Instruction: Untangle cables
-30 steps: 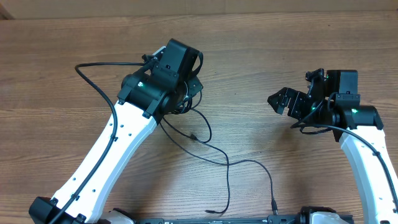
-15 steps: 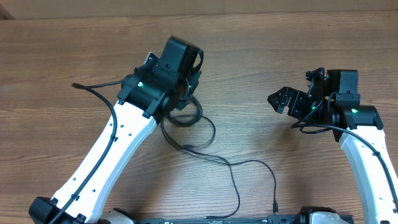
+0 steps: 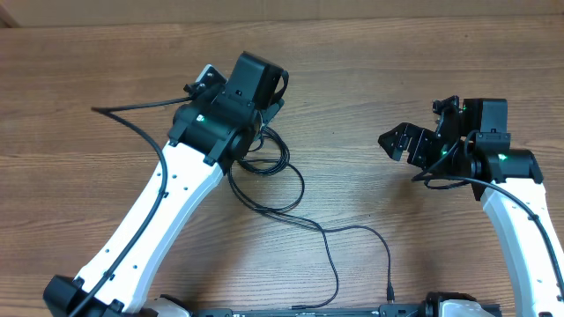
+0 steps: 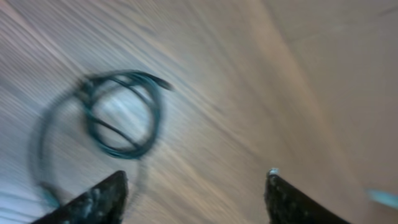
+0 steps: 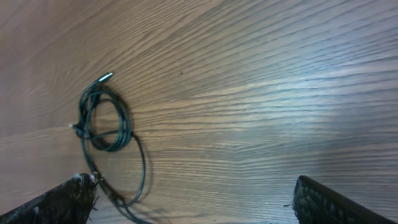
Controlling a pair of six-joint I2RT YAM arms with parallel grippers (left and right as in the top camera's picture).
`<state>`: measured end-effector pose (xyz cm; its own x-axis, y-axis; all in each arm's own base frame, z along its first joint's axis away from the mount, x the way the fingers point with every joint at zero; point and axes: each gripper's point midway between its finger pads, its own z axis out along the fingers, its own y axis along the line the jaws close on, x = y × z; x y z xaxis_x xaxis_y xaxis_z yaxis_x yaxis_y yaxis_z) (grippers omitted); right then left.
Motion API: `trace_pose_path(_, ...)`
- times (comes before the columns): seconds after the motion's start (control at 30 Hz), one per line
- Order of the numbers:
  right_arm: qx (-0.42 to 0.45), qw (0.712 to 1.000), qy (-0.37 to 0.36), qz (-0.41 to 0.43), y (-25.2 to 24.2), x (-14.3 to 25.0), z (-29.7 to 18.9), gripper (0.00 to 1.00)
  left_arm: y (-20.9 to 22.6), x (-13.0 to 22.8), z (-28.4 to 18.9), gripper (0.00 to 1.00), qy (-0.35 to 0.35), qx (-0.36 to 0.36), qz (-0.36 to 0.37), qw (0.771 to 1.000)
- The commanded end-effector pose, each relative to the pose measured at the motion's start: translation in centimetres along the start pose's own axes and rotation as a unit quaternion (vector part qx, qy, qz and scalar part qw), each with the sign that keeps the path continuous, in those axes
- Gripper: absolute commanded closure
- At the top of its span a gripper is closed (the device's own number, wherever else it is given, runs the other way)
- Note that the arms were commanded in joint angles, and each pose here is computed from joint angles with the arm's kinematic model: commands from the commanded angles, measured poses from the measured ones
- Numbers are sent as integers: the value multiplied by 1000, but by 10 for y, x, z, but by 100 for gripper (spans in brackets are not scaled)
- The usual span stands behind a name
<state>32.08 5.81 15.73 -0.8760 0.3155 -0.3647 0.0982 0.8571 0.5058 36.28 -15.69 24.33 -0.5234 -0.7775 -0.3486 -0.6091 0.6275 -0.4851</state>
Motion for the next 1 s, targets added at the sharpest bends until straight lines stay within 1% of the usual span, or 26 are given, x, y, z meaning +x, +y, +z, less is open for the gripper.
trace_pose_path(0.0, -35, 999, 4, -4, 16, 2, -6, 0, 15, -4, 17, 0, -25, -49, 56, 997)
trace_pose_path(0.1, -36, 999, 8, -3, 16, 4, -6, 0, 21, 8, 34, 0, 0, -70, 63, 996)
trace_pose_path(0.13, -35, 999, 10, -2, 16, 4, -6, 0, 22, 15, 42, 2, 15, -76, 63, 995)
trace_pose_path(0.2, -34, 999, 14, 1, 15, 6, -6, 0, 26, 31, 58, 7, 49, -92, 41, 994)
trace_pose_path(0.23, -34, 999, 15, 1, 15, 7, -6, 0, 29, 41, 67, 15, 67, -103, 24, 992)
trace_pose_path(0.27, -33, 999, 17, 2, 14, 8, -6, 0, 31, 48, 75, 28, 81, -112, 10, 990)
trace_pose_path(0.33, -32, 999, 21, 5, 14, 10, -6, 0, 38, 61, 90, 45, 98, -136, -29, 985)
trace_pose_path(0.4, -30, 999, 25, 7, 13, 12, -6, 0, 45, 70, 103, 50, 107, -159, -64, 979)
trace_pose_path(0.5, -29, 999, 28, 8, 13, 14, -6, 0, 55, 75, 113, 50, 103, -187, -97, 972)
trace_pose_path(0.63, -29, 999, 28, 9, 13, 14, -6, 0, 75, 74, 119, 43, 83, -235, -151, 957)
trace_pose_path(0.83, -29, 999, 29, 9, 12, 14, -6, 0, 96, 68, 140, 43, 80, -275, -165, 944)
trace_pose_path(0.97, -29, 999, 29, 9, 12, 14, -6, 0, 113, 70, 156, 34, 89, -306, -166, 933)
